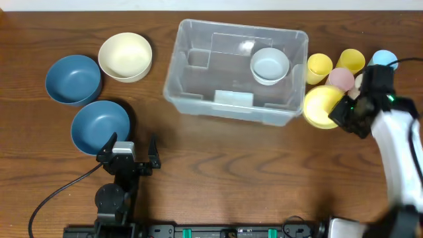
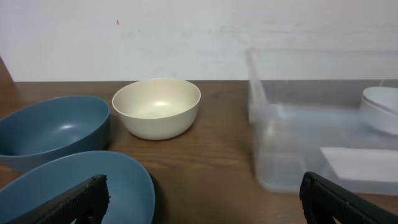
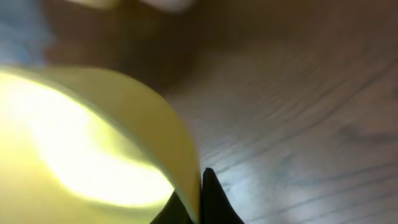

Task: Pack container
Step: 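Grasp the yellow bowl rim and carry it over the container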

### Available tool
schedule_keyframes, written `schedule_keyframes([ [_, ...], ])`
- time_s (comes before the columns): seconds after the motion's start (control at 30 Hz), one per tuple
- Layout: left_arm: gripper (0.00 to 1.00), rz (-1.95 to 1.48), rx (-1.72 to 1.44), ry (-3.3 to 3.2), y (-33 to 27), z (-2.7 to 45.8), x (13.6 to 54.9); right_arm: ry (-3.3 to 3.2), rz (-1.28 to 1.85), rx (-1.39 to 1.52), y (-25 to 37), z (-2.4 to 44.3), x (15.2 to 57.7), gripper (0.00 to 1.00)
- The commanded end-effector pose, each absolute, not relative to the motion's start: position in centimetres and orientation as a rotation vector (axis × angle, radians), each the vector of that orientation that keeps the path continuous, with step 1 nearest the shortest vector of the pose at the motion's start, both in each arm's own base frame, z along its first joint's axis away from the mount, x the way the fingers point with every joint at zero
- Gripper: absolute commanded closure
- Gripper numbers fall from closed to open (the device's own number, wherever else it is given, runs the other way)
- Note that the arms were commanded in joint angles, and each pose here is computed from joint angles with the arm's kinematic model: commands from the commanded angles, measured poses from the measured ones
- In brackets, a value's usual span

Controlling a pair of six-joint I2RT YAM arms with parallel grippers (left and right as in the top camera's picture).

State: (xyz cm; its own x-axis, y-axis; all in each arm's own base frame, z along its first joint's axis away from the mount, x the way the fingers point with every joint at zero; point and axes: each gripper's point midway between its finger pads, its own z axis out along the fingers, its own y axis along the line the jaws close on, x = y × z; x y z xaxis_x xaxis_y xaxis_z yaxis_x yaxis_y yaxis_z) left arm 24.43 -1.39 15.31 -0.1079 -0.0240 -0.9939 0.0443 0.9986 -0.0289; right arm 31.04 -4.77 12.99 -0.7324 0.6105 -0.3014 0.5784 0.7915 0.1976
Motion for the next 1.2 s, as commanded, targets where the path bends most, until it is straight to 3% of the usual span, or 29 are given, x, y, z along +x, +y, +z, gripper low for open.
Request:
schedule_keyframes([
  [0.0,0.02,-0.031,0.016,1.727,-1.1,13.6,24.4,2.435,0.201,0.728,-3.1,20.7,31.4,0.99],
  [0.17,0.02,-0.031,0.016,1.727,-1.1,13.6,24.4,2.222,0.254,0.591,-1.4,28.6,29.9,0.99],
  [0.3,0.02,-0.031,0.016,1.727,-1.1,13.6,24.4,2.186,0.264,0.57,-1.1,30.2,29.5,0.99],
  [0.47,0.02,-0.031,0.016,1.727,-1.1,13.6,24.4,2.254,0.346,0.473,0.7,28.9,31.1,0.99],
  [0.7,0.02,-0.031,0.016,1.727,-1.1,13.6,24.4,2.324,0.439,0.114,7.0,26.2,36.1,0.98],
  [0.97,0.02,-0.032,0.016,1.727,-1.1,13.6,24.4,2.416,0.273,-0.019,11.1,19.6,40.7,0.99],
  [1.17,0.02,-0.031,0.016,1.727,-1.1,13.6,24.4,2.425,0.156,-0.018,11.6,17.8,43.6,0.99],
])
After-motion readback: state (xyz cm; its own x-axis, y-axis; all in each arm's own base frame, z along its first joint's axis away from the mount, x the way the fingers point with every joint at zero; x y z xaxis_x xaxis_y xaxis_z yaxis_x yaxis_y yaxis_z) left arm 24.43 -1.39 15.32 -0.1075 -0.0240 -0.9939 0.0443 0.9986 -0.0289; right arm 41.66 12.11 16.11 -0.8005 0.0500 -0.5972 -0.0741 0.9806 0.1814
